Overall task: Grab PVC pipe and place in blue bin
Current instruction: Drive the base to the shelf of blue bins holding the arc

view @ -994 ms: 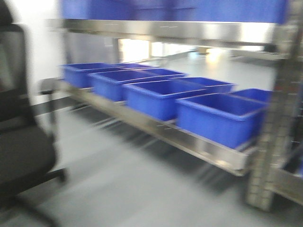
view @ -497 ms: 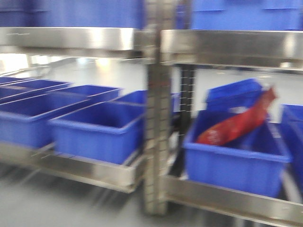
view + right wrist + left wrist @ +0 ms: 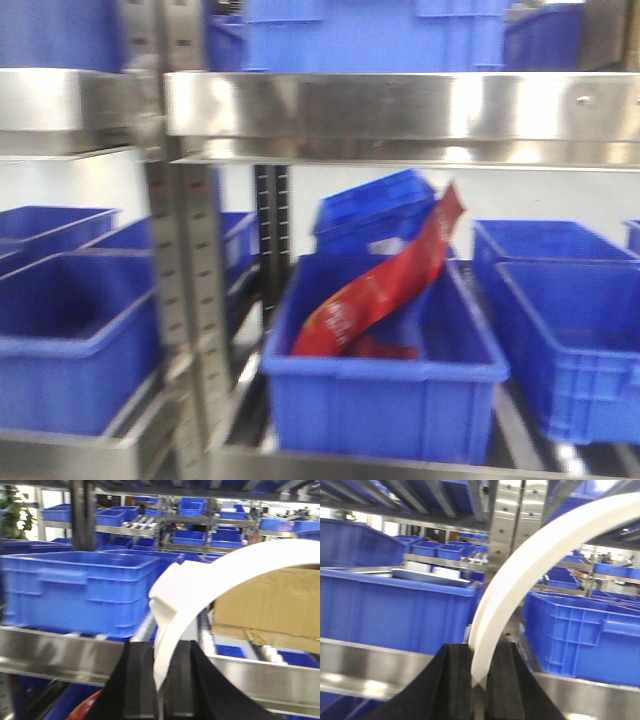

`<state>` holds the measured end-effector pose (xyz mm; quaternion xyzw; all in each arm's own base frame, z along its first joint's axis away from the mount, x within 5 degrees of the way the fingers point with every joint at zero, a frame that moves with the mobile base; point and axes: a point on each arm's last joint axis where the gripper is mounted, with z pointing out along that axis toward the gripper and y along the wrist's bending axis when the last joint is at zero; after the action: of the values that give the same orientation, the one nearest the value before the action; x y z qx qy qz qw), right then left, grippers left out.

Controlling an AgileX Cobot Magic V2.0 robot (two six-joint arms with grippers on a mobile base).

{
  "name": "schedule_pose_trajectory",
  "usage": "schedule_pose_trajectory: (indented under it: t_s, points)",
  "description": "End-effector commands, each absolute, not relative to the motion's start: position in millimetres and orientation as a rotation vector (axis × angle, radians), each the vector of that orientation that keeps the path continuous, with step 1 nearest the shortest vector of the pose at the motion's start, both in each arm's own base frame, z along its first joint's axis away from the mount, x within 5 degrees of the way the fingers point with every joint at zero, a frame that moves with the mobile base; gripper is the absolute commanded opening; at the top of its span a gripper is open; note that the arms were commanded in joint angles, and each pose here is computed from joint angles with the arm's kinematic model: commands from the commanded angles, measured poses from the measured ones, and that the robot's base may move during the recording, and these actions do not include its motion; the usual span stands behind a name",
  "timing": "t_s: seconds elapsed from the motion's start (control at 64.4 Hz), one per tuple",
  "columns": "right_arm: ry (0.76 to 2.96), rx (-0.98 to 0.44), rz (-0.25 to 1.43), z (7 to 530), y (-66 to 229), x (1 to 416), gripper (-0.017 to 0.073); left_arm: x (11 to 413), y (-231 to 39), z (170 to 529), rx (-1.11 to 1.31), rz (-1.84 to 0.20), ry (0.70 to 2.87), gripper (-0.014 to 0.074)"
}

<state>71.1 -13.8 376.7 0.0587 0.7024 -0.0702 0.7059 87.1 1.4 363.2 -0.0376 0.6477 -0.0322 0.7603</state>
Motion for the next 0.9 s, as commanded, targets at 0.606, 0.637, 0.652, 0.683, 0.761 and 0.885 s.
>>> schedule_pose_trajectory:
  t_s: [0.606, 0.637, 0.652, 0.683, 0.761, 0.885]
  points:
    - [1.533, 0.123, -0.173, 379.6, -14.2, 70.9, -0.0168, 85.8, 1.2, 366.2, -0.085, -0.08, 1.376, -0.0111]
    - [1.533, 0.123, -0.173, 379.6, -14.2, 70.9, -0.0168, 85.8, 1.2, 366.2, -0.085, -0.08, 1.376, -0.0111]
    - [1.533, 0.123, -0.173, 379.6, -14.2, 70.9, -0.0168, 85.8, 1.2, 366.2, -0.085, -0.08, 1.376, -0.0111]
    - [1.533, 0.123, -0.173, 379.6, -14.2, 70.9, -0.0168, 85.8, 1.2, 366.2, -0.085, -0.08, 1.376, -0.0111]
    - [1.533, 0.123, -0.173, 379.6, -14.2, 70.9, -0.0168, 85.8, 1.2, 366.2, -0.085, -0.08, 1.376, -0.0111]
    - [1.532, 0.122, -0.173, 379.8, -14.1, 70.9, -0.0168, 85.8, 1.2, 366.2, -0.085, -0.08, 1.376, -0.0111]
